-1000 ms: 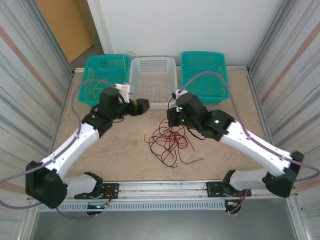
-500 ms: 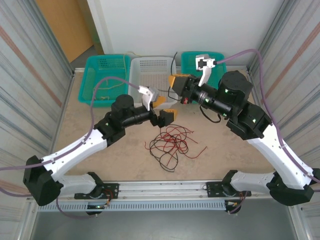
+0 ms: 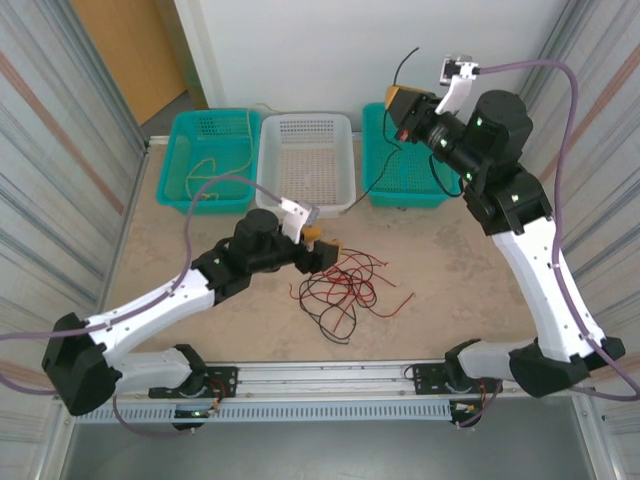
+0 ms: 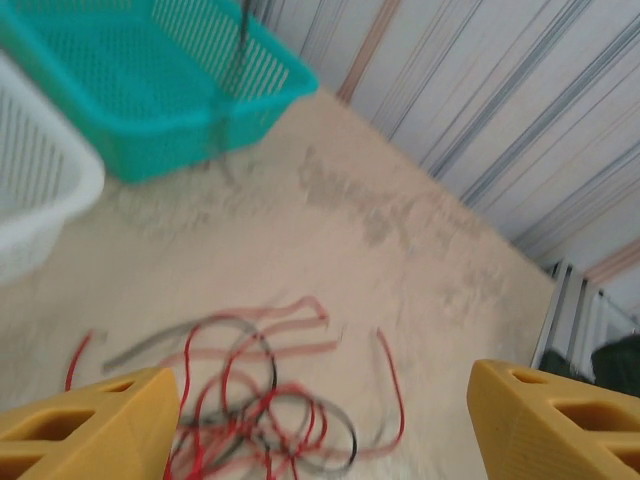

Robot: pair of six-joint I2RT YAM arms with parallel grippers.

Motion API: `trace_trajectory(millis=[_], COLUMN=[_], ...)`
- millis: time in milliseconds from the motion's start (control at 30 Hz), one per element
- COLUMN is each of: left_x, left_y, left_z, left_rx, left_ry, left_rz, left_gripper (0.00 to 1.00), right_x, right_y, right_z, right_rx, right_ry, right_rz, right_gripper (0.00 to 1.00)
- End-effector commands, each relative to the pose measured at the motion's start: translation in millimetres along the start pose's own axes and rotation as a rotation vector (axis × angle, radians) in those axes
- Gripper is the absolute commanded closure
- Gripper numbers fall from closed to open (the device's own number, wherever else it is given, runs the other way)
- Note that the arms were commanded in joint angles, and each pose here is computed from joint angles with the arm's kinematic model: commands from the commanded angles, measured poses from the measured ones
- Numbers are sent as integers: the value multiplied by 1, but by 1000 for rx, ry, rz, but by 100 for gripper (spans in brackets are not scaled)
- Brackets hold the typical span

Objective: Untangle the cables

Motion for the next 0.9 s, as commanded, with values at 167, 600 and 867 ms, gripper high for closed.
trace_trajectory(millis=[167, 600, 867], left_x=[46, 52, 43], left_y=[4, 14, 27], left_z=[31, 76, 119], left_rx=[95, 211, 372], left_ry=[73, 323, 492], left_rz=[-133, -244, -236], left_gripper=[25, 20, 28], right_x=[-37, -90, -24], right_y=[-61, -209, -135], right_z=[-40, 37, 142], right_rx=[26, -58, 206], right_ry=[-58, 248, 287], right_rz=[151, 694, 756], right_gripper=[100, 46, 22])
Point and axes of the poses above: each hand's point on the last joint's axis, 136 mm out from that joint toward the fingers, its own x axis back along the fingers, its own y axis along the line the jaws close on, z = x × y, the point moved 10 cm from there along x, back along the fingers, and after that the axes turned 8 degrees about -x, right-handed, at the moved point
